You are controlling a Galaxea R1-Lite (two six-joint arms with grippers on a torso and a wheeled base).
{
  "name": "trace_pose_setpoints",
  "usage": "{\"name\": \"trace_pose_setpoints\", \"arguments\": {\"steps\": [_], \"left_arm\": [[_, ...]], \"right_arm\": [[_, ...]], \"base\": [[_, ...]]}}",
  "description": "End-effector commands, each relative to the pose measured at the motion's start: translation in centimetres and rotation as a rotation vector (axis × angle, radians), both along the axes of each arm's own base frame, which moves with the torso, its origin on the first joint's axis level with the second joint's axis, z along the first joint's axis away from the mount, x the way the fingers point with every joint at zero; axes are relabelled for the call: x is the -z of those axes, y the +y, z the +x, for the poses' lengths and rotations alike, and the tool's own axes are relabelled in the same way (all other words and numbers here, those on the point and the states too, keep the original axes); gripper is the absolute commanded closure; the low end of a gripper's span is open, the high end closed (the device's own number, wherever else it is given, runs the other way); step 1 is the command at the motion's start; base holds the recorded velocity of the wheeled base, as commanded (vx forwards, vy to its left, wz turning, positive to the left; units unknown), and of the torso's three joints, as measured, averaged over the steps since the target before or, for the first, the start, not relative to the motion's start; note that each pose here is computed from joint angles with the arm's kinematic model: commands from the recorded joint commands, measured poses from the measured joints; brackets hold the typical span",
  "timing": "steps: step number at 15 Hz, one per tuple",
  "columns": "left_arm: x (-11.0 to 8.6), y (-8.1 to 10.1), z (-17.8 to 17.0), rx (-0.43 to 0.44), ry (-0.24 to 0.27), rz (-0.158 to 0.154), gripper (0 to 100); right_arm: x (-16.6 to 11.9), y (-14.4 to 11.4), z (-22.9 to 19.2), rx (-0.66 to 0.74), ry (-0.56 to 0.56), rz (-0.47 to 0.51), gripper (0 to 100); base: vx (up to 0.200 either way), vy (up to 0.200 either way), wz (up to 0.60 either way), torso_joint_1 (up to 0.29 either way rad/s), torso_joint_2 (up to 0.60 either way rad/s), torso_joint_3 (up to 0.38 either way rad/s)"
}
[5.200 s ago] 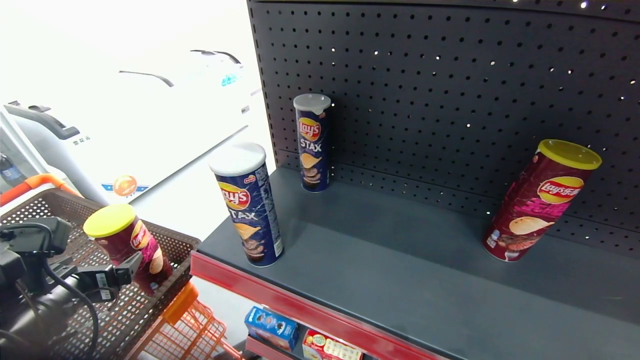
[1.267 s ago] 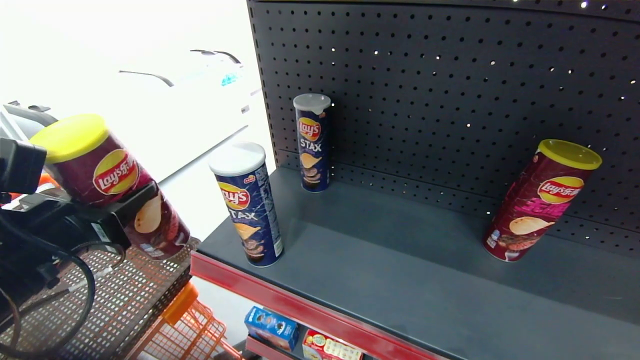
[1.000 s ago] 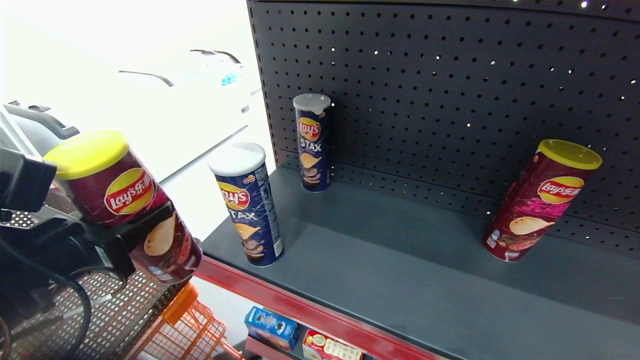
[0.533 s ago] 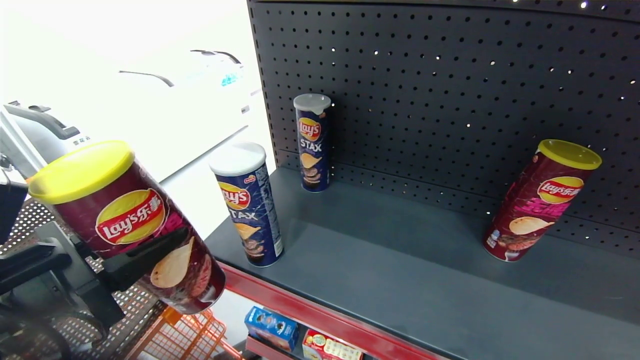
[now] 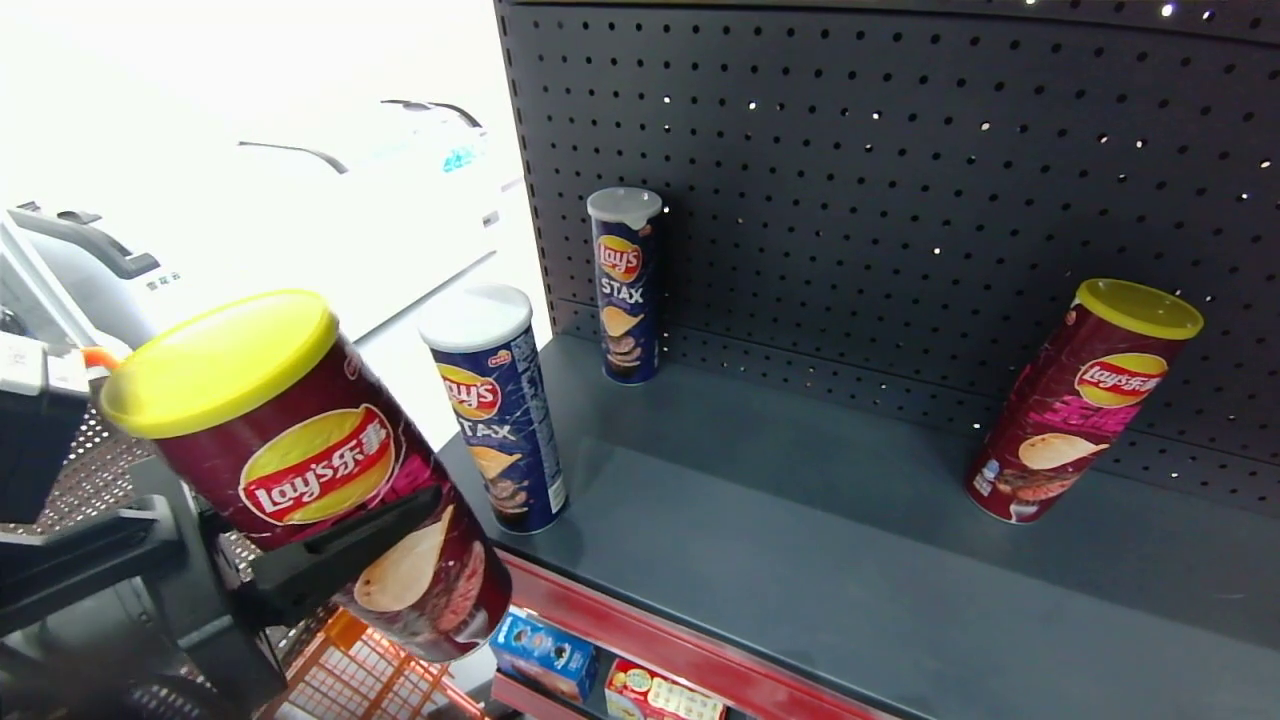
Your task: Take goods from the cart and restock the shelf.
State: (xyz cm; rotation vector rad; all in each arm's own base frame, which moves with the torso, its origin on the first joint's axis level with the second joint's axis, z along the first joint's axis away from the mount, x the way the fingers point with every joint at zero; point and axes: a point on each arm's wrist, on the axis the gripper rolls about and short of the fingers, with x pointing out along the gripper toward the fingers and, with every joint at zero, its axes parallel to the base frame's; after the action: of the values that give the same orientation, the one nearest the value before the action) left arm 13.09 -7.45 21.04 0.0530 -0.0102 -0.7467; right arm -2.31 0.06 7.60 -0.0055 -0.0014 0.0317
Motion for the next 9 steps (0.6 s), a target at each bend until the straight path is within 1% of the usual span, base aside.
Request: {"name": "trace_pose_setpoints", "arguments": {"steps": [1,4,6,7,9], "left_arm": [[0.1,-1.3,0.7,0.05,0.022,0.013,100],[-0.4,-3.4,1.7,0.129,0.032,0.02,100],[0.4,-5.1,2.2,0.184,0.07,0.045,100],[0.6,-5.8,2.5,0.201,0.08,0.052,100],[0.0,-7.1,3.5,0.223,0.076,0.049,100]], "right_arm": [[0.0,0.0,0.0,-0.001,0.001,-0.001,0],[0.0,0.0,0.0,-0.001,0.001,-0.001,0],[0.0,0.0,0.0,-0.001,0.001,-0.001,0],[0.0,0.0,0.0,-0.001,0.001,-0.001,0],[0.0,0.0,0.0,-0.001,0.001,-0.001,0]], "base": [[0.0,0.0,0.0,0.0,0.0,0.0],[0.0,0.0,0.0,0.0,0.0,0.0],[0.0,0.0,0.0,0.0,0.0,0.0],[0.0,0.0,0.0,0.0,0.0,0.0],[0.0,0.0,0.0,0.0,0.0,0.0]]}}
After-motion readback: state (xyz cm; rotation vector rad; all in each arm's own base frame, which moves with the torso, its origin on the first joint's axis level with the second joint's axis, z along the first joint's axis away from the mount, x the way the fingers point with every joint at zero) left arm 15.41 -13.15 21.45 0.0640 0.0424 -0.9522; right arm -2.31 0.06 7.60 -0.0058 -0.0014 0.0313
